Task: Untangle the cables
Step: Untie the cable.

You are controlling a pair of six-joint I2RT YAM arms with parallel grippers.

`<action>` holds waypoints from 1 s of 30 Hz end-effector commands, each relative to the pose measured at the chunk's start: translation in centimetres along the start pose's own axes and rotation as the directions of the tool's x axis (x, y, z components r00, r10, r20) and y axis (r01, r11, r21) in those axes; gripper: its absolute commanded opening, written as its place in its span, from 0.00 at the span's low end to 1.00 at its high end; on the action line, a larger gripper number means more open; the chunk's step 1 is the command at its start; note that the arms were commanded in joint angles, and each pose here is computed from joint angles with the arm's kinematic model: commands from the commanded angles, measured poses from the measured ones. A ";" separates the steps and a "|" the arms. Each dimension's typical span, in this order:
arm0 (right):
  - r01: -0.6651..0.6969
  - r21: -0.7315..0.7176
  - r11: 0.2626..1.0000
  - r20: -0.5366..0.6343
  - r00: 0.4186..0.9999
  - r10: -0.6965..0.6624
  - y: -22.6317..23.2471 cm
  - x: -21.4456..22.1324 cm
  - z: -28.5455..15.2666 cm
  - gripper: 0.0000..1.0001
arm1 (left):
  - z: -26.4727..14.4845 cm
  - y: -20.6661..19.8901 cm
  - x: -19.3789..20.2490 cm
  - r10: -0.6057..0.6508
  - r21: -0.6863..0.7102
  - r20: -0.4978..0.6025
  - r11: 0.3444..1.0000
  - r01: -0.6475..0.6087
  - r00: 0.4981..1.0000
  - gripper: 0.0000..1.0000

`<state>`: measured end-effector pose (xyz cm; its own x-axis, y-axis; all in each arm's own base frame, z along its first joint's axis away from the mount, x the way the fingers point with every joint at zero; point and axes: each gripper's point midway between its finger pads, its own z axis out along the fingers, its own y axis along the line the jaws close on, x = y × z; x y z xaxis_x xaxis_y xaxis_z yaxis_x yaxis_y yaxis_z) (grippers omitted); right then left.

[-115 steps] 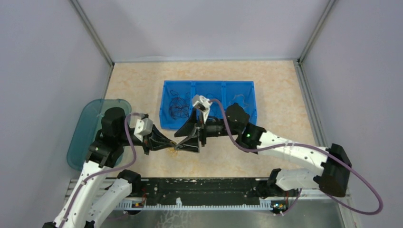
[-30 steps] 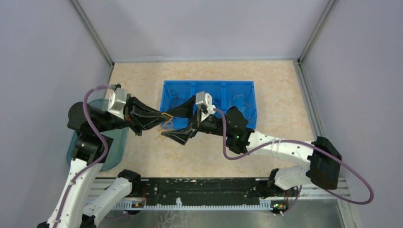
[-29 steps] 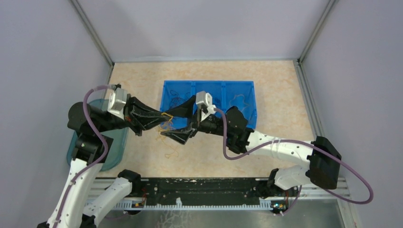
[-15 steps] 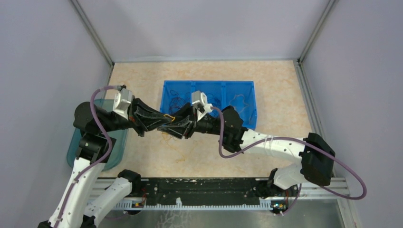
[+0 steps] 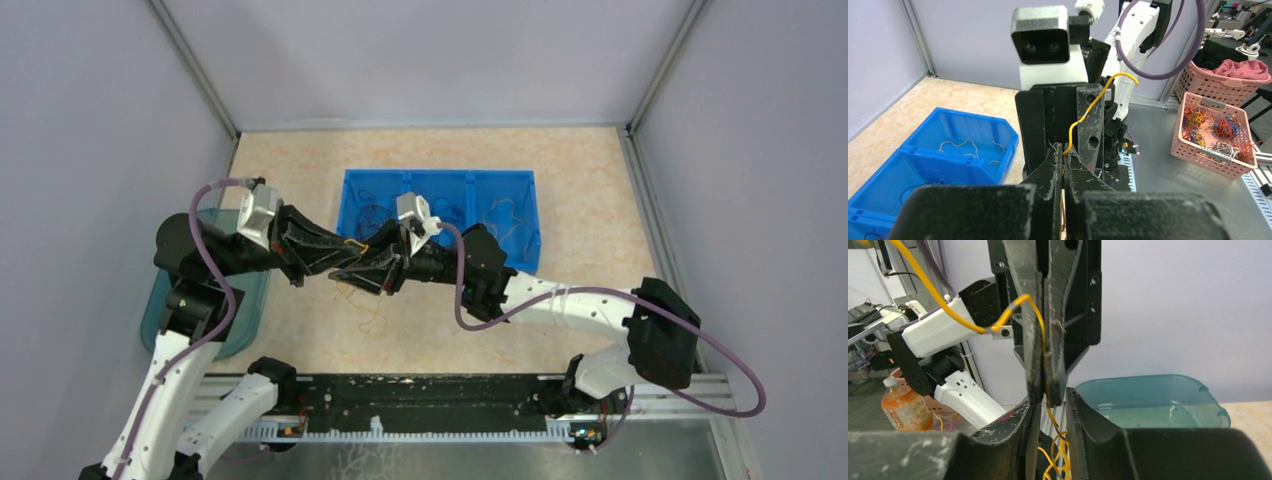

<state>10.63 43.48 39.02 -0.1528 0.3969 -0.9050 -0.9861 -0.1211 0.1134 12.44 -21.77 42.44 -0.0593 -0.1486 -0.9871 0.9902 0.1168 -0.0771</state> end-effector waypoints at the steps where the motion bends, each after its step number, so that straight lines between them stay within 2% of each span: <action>1: 0.019 -0.037 0.999 0.044 0.999 -0.017 0.7 -1.9 1.3 0.25 | 0.1 -0.9 -1.9 0.030 0.022 0.032 0.999 -0.031 0.999 0.01; 14: -0.068 -0.043 0.997 -0.013 0.998 0.067 0.1 2.2 1.4 0.27 | 0.3 -1.5 -4.0 0.062 0.039 0.063 0.997 -0.064 0.996 0.01; 30: -0.182 0.039 0.983 -0.110 0.977 0.185 -1.1 9.4 -1.0 0.28 | 1.2 -1.7 -9.3 0.155 0.060 0.123 0.985 -0.163 0.980 0.00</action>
<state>11.02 46.47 29.54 -0.3172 0.2356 -0.9186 -0.9470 -0.1311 0.2934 12.53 -22.03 49.82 0.0538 -0.2193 -0.9742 0.9952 0.0921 0.0342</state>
